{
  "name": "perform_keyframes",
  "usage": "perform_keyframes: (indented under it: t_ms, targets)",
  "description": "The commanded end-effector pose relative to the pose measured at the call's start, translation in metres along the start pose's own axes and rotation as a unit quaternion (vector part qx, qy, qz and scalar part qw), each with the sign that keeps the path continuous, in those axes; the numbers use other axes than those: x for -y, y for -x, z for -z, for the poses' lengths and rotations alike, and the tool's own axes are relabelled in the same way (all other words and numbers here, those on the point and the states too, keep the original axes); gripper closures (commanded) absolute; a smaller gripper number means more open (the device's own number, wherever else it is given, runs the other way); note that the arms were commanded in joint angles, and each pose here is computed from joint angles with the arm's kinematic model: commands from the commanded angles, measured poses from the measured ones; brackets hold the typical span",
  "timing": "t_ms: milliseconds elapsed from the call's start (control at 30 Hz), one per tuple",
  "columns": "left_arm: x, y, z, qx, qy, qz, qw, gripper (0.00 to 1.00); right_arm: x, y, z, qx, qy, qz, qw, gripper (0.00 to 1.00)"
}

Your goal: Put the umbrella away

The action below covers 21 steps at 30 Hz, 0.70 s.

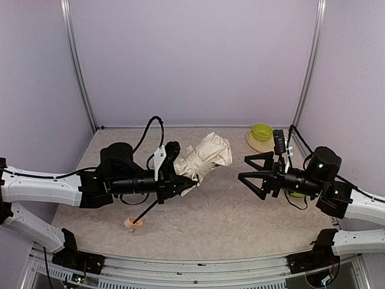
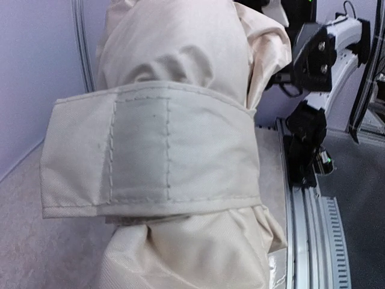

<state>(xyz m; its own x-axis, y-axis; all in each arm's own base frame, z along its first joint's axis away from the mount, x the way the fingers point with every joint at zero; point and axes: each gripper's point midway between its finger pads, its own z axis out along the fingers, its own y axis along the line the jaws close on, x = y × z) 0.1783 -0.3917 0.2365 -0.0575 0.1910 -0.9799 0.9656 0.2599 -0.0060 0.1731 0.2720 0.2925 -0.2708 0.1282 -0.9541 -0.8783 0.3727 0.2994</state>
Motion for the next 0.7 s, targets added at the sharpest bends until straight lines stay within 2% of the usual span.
perform_keyframes:
  t_ms: [0,100,300,467,500,567,667]
  targets:
    - [0.012,0.1,0.027,0.155,-0.03,0.006,0.988,1.0,-0.053,0.057,-0.013,0.089,0.105,0.069,0.988,0.0]
    - [0.021,0.112,0.03,0.169,-0.043,0.006,0.985,1.0,-0.073,0.069,-0.03,0.105,0.135,0.105,0.98,0.0]
    - [0.046,0.116,0.029,0.174,-0.083,-0.014,0.981,1.0,-0.095,0.09,-0.071,0.119,0.179,0.127,0.968,0.0]
    - [0.063,0.118,0.03,0.187,-0.101,-0.038,0.976,1.0,-0.102,0.092,-0.1,0.1,0.208,0.124,0.965,0.01]
    - [0.062,0.119,0.029,0.187,-0.098,-0.037,0.977,1.0,-0.105,0.09,-0.103,0.097,0.219,0.122,0.963,0.04]
    - [0.061,0.118,0.028,0.189,-0.099,-0.035,0.976,1.0,-0.109,0.086,-0.11,0.086,0.235,0.117,0.961,0.16]
    - [0.063,0.114,0.024,0.184,-0.106,-0.033,0.977,1.0,-0.113,0.081,-0.116,0.073,0.25,0.106,0.96,0.43]
